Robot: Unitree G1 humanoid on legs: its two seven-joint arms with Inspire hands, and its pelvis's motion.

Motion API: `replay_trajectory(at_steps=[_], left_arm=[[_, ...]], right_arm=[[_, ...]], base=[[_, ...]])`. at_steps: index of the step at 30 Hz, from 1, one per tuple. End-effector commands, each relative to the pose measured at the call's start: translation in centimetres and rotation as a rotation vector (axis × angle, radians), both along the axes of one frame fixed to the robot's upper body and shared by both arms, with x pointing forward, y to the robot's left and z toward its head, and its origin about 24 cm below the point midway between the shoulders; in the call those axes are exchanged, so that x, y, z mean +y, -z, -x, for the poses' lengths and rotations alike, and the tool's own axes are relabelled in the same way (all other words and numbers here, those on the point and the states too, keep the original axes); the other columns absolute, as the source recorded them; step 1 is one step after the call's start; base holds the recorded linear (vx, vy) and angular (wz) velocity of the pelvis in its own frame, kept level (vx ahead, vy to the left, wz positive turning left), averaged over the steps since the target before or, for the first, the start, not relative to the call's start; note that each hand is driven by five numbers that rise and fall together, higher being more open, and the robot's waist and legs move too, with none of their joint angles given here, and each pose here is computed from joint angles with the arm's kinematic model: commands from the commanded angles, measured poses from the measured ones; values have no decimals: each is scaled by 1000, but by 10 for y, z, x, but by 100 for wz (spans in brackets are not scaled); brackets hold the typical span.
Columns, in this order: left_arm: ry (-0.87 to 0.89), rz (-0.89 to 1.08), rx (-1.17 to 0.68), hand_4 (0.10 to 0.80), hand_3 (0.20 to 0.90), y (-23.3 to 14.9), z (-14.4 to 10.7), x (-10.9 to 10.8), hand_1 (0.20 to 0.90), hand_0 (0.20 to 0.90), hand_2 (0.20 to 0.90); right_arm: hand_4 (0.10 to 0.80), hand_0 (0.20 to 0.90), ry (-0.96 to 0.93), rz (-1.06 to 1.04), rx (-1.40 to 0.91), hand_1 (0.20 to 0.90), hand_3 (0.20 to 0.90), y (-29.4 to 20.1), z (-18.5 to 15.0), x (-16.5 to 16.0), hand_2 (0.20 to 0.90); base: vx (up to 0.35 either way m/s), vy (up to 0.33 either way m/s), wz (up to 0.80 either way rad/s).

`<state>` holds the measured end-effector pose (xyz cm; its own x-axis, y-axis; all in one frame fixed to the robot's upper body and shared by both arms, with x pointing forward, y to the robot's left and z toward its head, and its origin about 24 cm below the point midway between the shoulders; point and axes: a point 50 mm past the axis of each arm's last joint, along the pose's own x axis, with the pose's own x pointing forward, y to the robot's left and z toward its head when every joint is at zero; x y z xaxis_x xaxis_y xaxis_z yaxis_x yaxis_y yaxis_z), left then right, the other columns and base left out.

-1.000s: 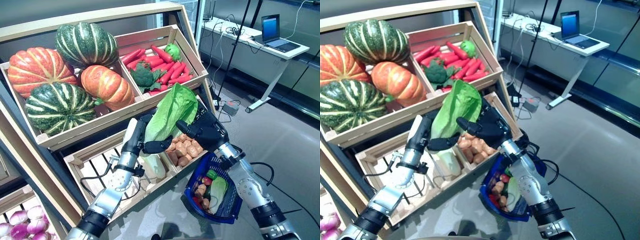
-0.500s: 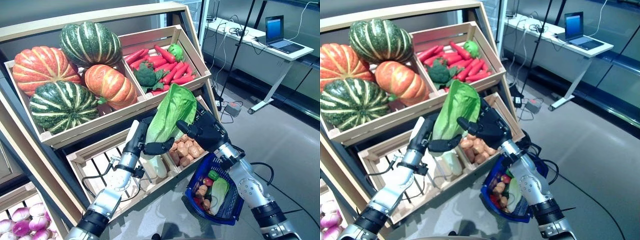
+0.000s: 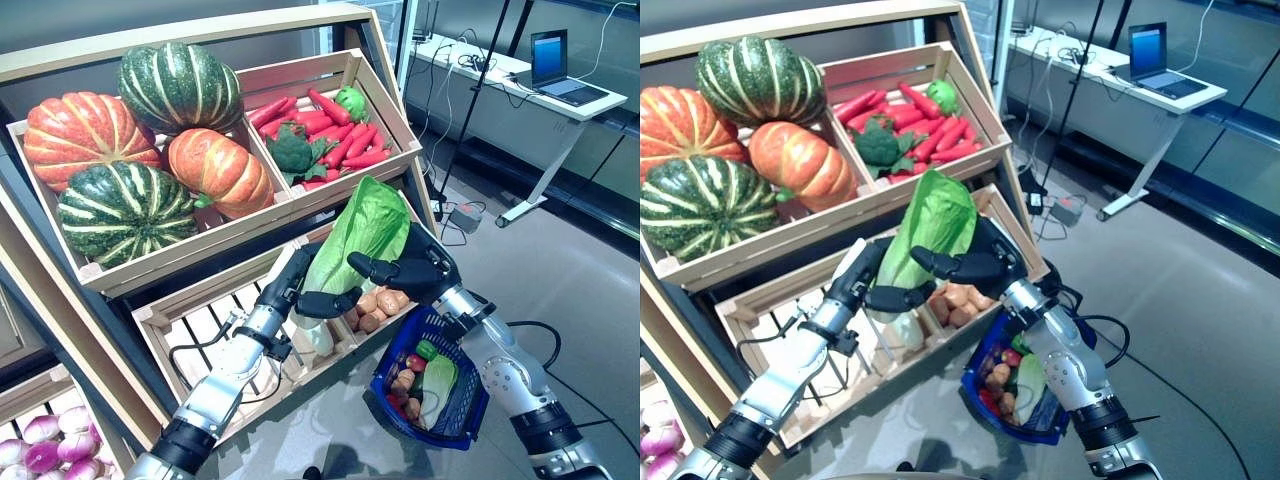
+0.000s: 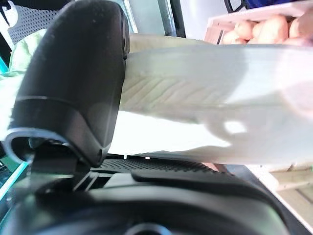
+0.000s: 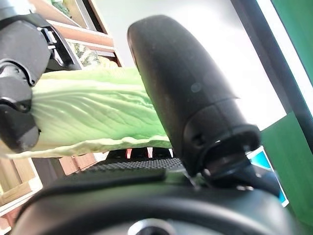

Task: Put vegetables into the basket

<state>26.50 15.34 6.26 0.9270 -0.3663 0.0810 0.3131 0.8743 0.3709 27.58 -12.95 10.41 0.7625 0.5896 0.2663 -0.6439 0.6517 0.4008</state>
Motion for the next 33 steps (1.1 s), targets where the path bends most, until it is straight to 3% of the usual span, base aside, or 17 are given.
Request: replay_trajectory(at_steps=[1,9,10,11,12,13,33], left_arm=[[370,59,-335,400,300,-75,-3,-67,300,300,300],[424,78,-335,400,300,-72,5,-71,300,300,300],[432,77,-334,400,300,-72,5,-72,300,300,300],[440,73,-332,400,300,-72,6,-74,300,300,300],[449,67,-331,400,300,-72,6,-75,300,300,300],[456,62,-331,400,300,-71,7,-76,300,300,300],[415,71,-311,400,300,-65,5,-79,300,300,300]], right_arm=[[800,900,-189,-103,-350,900,900,-68,9,40,900],[800,900,-185,-133,-329,900,900,-64,9,40,900],[759,839,-187,-151,-328,839,839,-65,9,40,839],[660,691,-190,-167,-327,691,691,-66,9,40,691],[486,429,-194,-189,-326,429,429,-67,9,40,429],[400,300,-198,-211,-322,300,300,-68,8,40,300],[400,300,-196,-287,-337,300,300,-73,10,43,300]], base=[[0,0,0],[0,0,0],[0,0,0],[0,0,0],[0,0,0],[0,0,0],[0,0,0]])
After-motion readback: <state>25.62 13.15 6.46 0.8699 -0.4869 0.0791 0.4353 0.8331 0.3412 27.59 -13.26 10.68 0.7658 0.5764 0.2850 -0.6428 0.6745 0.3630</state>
